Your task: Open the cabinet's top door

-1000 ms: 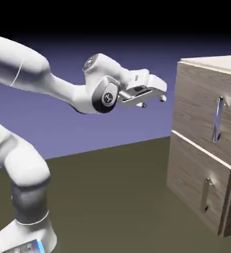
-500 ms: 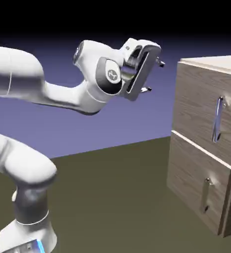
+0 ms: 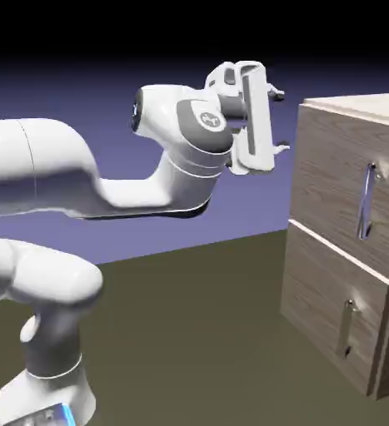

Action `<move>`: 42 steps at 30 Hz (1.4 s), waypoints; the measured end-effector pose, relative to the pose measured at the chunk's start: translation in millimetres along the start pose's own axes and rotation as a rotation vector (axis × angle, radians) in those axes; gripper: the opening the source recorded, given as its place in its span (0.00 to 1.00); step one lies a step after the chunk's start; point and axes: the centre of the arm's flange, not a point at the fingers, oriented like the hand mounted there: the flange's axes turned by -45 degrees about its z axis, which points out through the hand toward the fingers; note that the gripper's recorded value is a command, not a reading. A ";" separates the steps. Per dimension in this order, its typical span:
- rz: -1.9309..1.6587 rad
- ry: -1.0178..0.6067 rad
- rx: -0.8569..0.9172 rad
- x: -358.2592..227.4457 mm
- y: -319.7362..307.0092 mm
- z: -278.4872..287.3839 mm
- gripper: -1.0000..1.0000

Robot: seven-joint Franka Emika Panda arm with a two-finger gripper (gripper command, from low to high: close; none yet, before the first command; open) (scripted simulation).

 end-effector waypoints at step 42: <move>-0.978 -0.222 0.172 38.5 -151.5 86.4 0.00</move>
